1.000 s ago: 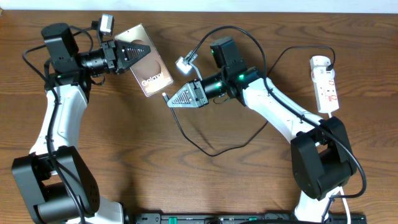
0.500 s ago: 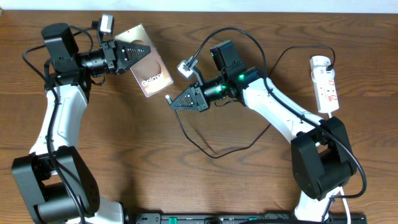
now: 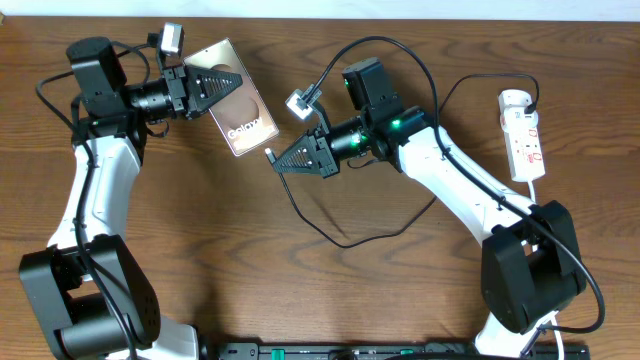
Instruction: Plug charger to phone and switch on socket
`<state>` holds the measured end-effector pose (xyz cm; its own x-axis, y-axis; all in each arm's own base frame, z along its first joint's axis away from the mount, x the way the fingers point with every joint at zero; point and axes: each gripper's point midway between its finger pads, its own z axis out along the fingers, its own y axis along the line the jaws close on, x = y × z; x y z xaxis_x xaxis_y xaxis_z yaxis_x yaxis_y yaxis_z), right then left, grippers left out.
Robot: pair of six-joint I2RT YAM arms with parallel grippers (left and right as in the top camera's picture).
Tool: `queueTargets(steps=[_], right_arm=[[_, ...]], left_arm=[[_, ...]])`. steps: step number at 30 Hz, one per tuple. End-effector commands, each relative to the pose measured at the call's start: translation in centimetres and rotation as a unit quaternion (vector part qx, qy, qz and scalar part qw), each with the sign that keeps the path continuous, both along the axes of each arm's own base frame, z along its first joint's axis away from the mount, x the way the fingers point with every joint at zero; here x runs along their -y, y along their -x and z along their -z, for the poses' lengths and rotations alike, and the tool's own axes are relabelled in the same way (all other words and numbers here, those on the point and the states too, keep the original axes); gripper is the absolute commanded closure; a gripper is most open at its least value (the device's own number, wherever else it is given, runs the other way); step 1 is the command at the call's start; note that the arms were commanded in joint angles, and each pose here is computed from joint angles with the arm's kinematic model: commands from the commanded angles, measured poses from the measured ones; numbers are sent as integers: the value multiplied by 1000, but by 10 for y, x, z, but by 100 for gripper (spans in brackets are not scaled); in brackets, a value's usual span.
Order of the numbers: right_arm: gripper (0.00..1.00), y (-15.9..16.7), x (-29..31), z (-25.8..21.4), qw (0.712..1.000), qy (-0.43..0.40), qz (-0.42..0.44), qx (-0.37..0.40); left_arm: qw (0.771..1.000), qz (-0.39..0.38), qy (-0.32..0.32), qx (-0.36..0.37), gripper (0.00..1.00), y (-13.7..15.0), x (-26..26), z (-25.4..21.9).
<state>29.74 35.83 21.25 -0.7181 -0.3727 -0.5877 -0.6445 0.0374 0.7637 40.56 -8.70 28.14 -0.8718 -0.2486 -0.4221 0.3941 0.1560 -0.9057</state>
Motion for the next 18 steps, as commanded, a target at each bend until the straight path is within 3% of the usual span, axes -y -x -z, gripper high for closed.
queueTargets(steps=[1,18], right_arm=[[99,8,-1,-20,1000,-21,-16,-8],[99,14,-2,-31,998,-42,-34,-27]], left_arm=[[1000,15,4,15,93,6,1,-7],[1000,15,4,15,93,6,1,-7]])
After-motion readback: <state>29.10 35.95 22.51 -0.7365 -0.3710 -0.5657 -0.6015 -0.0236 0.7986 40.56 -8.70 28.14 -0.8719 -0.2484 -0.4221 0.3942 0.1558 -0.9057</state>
